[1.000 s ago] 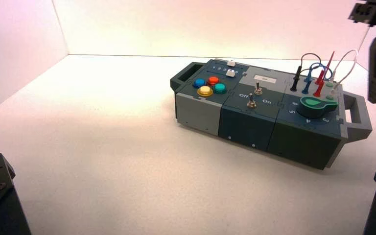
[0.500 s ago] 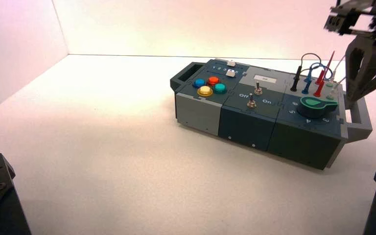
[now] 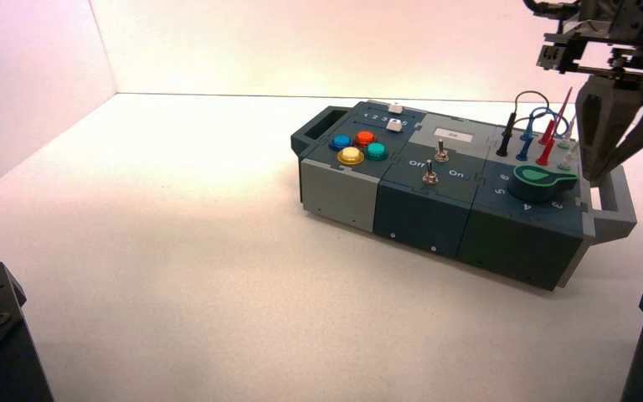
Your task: Turn the knob to position 1.
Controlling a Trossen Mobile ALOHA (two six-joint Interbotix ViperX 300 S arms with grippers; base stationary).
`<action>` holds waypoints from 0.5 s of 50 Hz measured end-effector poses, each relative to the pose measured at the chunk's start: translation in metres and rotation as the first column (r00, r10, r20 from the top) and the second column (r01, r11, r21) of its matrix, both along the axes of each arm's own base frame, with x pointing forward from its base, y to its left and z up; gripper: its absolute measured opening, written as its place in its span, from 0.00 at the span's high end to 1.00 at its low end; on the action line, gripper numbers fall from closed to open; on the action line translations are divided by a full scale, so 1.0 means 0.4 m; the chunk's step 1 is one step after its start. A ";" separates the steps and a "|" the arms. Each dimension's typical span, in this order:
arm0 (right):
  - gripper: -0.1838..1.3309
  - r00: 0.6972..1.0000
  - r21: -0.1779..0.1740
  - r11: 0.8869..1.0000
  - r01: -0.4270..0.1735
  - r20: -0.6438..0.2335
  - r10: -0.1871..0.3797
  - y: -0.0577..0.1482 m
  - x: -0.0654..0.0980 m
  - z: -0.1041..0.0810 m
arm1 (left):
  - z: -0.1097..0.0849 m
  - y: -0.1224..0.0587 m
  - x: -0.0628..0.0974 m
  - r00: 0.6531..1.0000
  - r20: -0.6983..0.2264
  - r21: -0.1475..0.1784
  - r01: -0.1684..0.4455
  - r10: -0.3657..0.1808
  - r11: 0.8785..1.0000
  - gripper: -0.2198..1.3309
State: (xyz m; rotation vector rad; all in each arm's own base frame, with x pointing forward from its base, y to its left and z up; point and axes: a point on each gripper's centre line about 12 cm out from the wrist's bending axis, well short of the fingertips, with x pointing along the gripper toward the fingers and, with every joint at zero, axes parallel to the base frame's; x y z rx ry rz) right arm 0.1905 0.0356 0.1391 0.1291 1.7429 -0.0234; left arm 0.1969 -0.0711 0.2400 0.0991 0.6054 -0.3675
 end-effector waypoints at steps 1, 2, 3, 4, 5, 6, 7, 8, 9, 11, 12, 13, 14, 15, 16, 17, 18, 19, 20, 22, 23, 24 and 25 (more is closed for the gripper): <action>0.97 1.000 0.000 1.000 0.000 -0.003 0.000 0.000 0.002 -0.001 | -0.001 -0.001 -0.001 1.000 -0.001 0.000 0.002 -0.002 1.000 0.97; 0.97 1.000 -0.002 1.000 -0.002 -0.010 0.002 0.001 0.007 -0.005 | -0.002 0.000 0.000 1.000 -0.001 0.002 0.000 0.000 1.000 0.97; 0.97 1.000 -0.005 1.000 -0.002 -0.016 0.002 0.000 0.010 -0.008 | 0.001 0.000 0.000 1.000 0.002 0.001 0.000 0.000 1.000 0.97; 0.97 1.000 -0.006 1.000 -0.004 -0.018 0.004 0.000 0.010 -0.009 | 0.001 0.000 -0.001 1.000 0.002 0.001 0.002 -0.002 1.000 0.97; 0.97 1.000 -0.008 1.000 -0.004 -0.025 0.004 0.000 0.013 -0.012 | 0.002 0.000 -0.001 1.000 0.003 0.000 0.002 -0.002 1.000 0.97; 0.97 1.000 -0.009 1.000 -0.005 -0.030 0.005 0.000 0.015 -0.015 | 0.002 0.000 -0.001 1.000 0.003 0.000 0.002 -0.002 1.000 0.97; 0.97 0.999 -0.009 1.000 -0.004 -0.033 0.003 0.001 0.018 -0.016 | 0.002 0.000 -0.001 1.000 0.005 0.000 0.002 -0.002 1.000 0.96; 0.97 0.999 -0.011 1.000 -0.005 -0.037 0.004 0.000 0.017 -0.018 | 0.003 0.000 -0.002 1.000 0.006 0.000 0.002 -0.002 1.000 0.96; 0.97 0.999 -0.012 1.000 -0.005 -0.045 0.004 0.000 0.019 -0.023 | 0.004 0.001 -0.002 1.000 0.007 -0.002 -0.001 0.001 1.000 0.96; 0.97 0.999 -0.014 1.000 -0.006 -0.051 0.005 0.000 0.019 -0.026 | 0.006 0.000 -0.004 1.000 0.012 -0.002 0.002 -0.002 1.000 0.97; 0.98 0.998 -0.016 1.000 -0.008 -0.061 0.007 0.000 0.019 -0.031 | 0.008 0.001 -0.004 1.000 0.015 -0.003 0.002 -0.002 1.000 0.97; 0.97 0.998 -0.017 1.000 -0.007 -0.067 0.006 0.000 0.019 -0.033 | 0.007 0.001 -0.005 1.000 0.016 -0.002 0.002 -0.002 1.000 0.97; 0.97 0.997 -0.017 1.000 -0.007 -0.070 0.006 0.000 0.019 -0.035 | 0.008 0.001 -0.005 1.000 0.018 -0.003 0.002 -0.002 1.000 0.96; 0.97 0.997 -0.017 1.000 -0.009 -0.073 0.007 0.000 0.019 -0.036 | 0.009 0.001 -0.006 1.000 0.019 -0.005 0.002 -0.002 1.000 0.97; 0.97 0.997 -0.018 1.000 -0.009 -0.076 0.007 0.000 0.018 -0.038 | 0.010 0.002 -0.006 1.000 0.020 -0.006 -0.001 0.001 1.000 0.96; 0.97 0.997 -0.018 1.000 -0.007 -0.078 0.006 0.000 0.018 -0.039 | 0.012 0.001 -0.006 1.000 0.024 -0.005 0.002 -0.002 1.000 0.96; 0.97 0.997 -0.019 1.000 -0.010 -0.081 0.008 -0.001 0.018 -0.040 | 0.013 0.002 -0.005 1.000 0.027 -0.005 0.000 0.000 1.000 0.96; 0.97 0.997 -0.020 1.000 -0.008 -0.081 0.007 -0.001 0.019 -0.041 | 0.012 0.002 -0.006 1.000 0.026 -0.005 0.002 -0.001 1.000 0.96; 0.97 0.997 -0.019 1.000 -0.010 -0.081 0.008 -0.001 0.019 -0.041 | 0.014 0.002 -0.006 1.000 0.028 -0.007 0.001 -0.001 1.000 0.97; 0.97 0.996 -0.020 1.000 -0.010 -0.084 0.008 -0.001 0.019 -0.043 | 0.014 0.002 -0.006 1.000 0.030 -0.008 0.000 0.001 1.000 0.97; 0.97 0.996 -0.020 1.000 -0.008 -0.085 0.007 -0.002 0.019 -0.043 | 0.015 0.002 -0.006 1.000 0.032 -0.007 0.001 -0.001 1.000 0.96; 0.97 0.996 -0.020 1.000 -0.007 -0.085 0.005 -0.001 0.020 -0.043 | 0.014 0.002 -0.007 1.000 0.032 -0.007 0.001 -0.001 1.000 0.97; 0.97 0.996 -0.020 1.000 -0.010 -0.085 0.008 -0.001 0.020 -0.043 | 0.016 0.003 -0.006 0.999 0.034 -0.008 0.000 0.001 1.000 0.97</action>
